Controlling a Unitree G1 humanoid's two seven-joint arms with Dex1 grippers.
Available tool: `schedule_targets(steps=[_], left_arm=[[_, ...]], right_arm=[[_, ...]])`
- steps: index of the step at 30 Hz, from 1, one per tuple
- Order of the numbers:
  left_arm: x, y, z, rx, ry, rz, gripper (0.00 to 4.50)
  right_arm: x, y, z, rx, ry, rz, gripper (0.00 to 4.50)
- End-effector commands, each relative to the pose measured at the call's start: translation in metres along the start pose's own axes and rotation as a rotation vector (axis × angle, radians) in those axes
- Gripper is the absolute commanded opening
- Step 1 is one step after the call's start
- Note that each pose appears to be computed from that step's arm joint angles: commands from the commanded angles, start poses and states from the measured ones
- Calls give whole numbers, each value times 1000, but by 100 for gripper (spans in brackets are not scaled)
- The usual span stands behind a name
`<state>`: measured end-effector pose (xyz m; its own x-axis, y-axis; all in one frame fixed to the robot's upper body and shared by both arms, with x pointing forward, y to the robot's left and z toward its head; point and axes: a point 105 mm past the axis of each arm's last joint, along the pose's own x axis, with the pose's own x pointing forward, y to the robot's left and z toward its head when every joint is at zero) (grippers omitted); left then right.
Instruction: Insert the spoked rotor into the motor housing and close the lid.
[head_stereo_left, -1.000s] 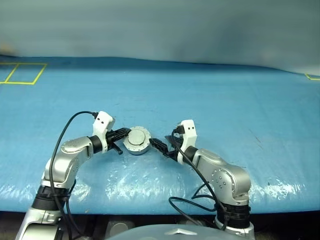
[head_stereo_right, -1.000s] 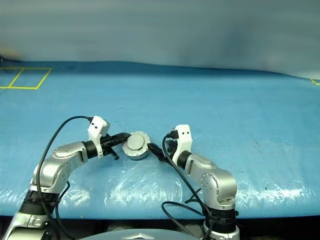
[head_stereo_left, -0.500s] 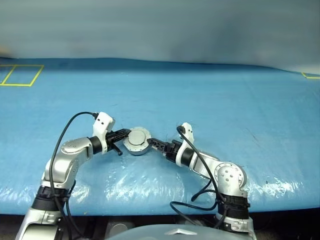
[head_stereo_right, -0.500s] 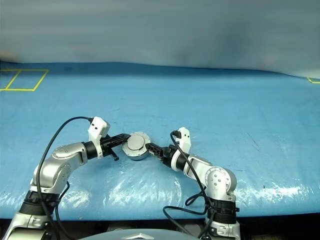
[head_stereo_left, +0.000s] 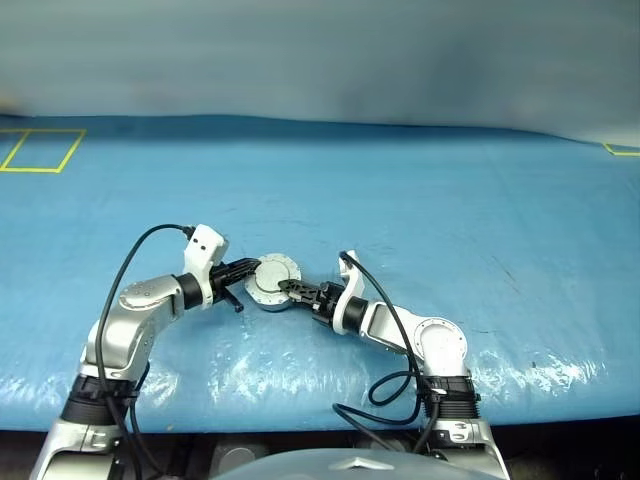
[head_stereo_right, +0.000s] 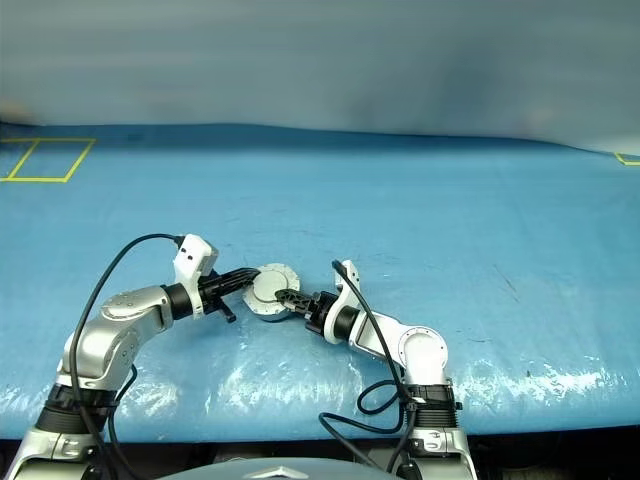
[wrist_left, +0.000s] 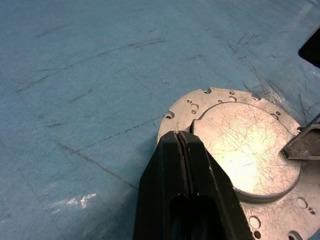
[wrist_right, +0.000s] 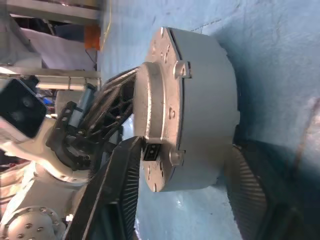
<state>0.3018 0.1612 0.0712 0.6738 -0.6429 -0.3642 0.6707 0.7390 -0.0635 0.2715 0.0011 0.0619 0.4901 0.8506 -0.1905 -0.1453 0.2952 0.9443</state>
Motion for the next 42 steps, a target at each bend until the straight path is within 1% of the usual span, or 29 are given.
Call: schedule_targets(steps=[1, 8, 12, 13, 14, 15, 18, 21, 23, 25, 26, 28, 30, 32, 34, 36, 37, 38, 39, 40, 42], left_arm=[[8, -13, -17, -43, 55, -53, 0], [13, -9, -8, -56, 18, -45, 0], [16, 0, -1, -63, -4, -10, 0], [17, 2, 0, -64, -6, 3, 0], [18, 5, 1, -64, -5, 13, 0], [18, 6, 1, -61, -2, 20, 0], [20, 8, 2, -55, 2, 24, 0], [19, 7, 5, -49, -8, 19, 0], [15, 8, 9, -58, -38, 34, 0], [7, 14, 18, -116, -109, 86, 0], [2, 19, 22, -160, -151, 126, 37], [-11, 24, 31, -259, -248, 183, 88], [-24, 23, 36, -359, -339, 213, 163], [-34, 21, 38, -449, -410, 224, 224], [-44, 17, 38, -598, -507, 226, 290], [-48, 12, 34, -705, -548, 225, 356], [-50, 8, 32, -805, -602, 209, 390], [-50, 2, 27, -882, -627, 202, 424], [-51, -3, 23, -961, -658, 194, 447], [-51, -6, 20, -1038, -693, 189, 450], [-48, -15, 15, -1139, -718, 160, 450]], right_arm=[[22, 46, -25, 92, 42, 191, 171], [19, 42, -29, 97, 57, 157, 171], [17, 38, -28, 112, 48, 137, 170], [16, 36, -29, 116, 48, 127, 159], [16, 33, -30, 114, 53, 112, 127], [16, 30, -32, 109, 69, 96, 117], [15, 30, -37, 100, 94, 96, 117], [17, 31, -35, 102, 82, 94, 117], [17, 31, -33, 103, 67, 94, 117], [16, 32, -30, 112, 44, 100, 117], [16, 33, -29, 115, 35, 103, 117], [14, 34, -27, 125, 21, 115, 117], [13, 37, -26, 132, 12, 136, 117], [11, 41, -25, 136, 4, 159, 117], [9, 47, -21, 132, -11, 195, 117], [8, 50, -18, 130, -24, 209, 117], [7, 52, -14, 130, -39, 221, 117], [7, 56, -9, 124, -54, 234, 117], [6, 61, -5, 118, -71, 248, 117], [5, 64, 0, 112, -85, 260, 117], [4, 71, 8, 100, -111, 282, 117]])
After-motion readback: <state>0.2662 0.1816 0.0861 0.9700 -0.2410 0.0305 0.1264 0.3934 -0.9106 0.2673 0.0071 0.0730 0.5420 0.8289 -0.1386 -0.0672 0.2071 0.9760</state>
